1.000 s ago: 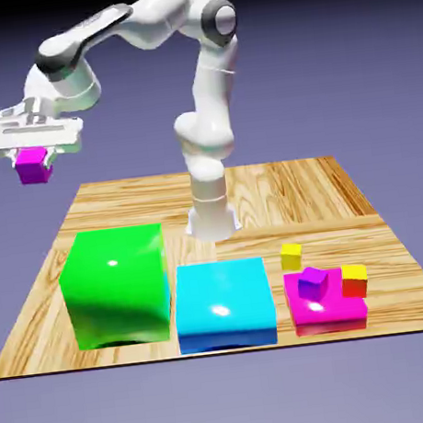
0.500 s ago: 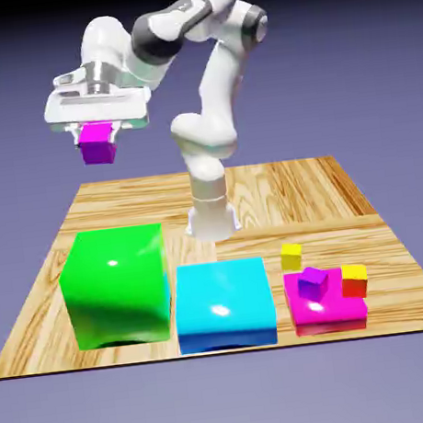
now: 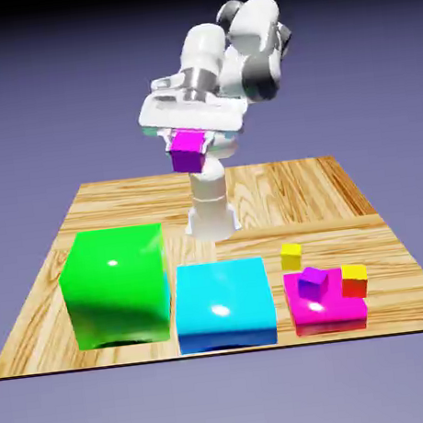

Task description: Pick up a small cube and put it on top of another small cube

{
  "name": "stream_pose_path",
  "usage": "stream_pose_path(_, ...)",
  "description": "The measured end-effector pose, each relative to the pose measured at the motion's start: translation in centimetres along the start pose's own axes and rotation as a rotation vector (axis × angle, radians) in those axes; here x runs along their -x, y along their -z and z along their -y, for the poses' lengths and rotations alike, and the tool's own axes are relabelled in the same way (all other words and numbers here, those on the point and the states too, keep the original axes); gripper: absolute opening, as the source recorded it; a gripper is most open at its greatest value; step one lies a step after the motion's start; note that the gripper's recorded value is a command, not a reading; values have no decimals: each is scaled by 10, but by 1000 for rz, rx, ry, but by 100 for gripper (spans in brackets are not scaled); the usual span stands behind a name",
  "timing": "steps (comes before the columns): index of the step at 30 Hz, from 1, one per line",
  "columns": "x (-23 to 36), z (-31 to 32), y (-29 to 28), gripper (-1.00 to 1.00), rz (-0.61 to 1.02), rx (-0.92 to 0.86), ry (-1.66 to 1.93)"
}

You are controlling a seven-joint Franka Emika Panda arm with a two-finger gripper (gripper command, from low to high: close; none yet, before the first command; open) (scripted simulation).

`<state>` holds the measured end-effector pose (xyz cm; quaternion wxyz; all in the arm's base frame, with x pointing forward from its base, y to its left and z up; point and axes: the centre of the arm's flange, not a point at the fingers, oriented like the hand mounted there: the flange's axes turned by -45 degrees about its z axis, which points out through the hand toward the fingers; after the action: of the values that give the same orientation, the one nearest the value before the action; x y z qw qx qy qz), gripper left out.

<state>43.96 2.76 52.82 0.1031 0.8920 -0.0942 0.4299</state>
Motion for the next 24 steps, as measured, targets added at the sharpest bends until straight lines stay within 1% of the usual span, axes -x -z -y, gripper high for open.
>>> stream_pose_path(11,69,120,5,-100,-127,40,-23)
stream_pose_path(18,132,179,4,-100,-211,15,-30)
stream_pose_path(24,196,216,-1,-100,-267,-35,-32)
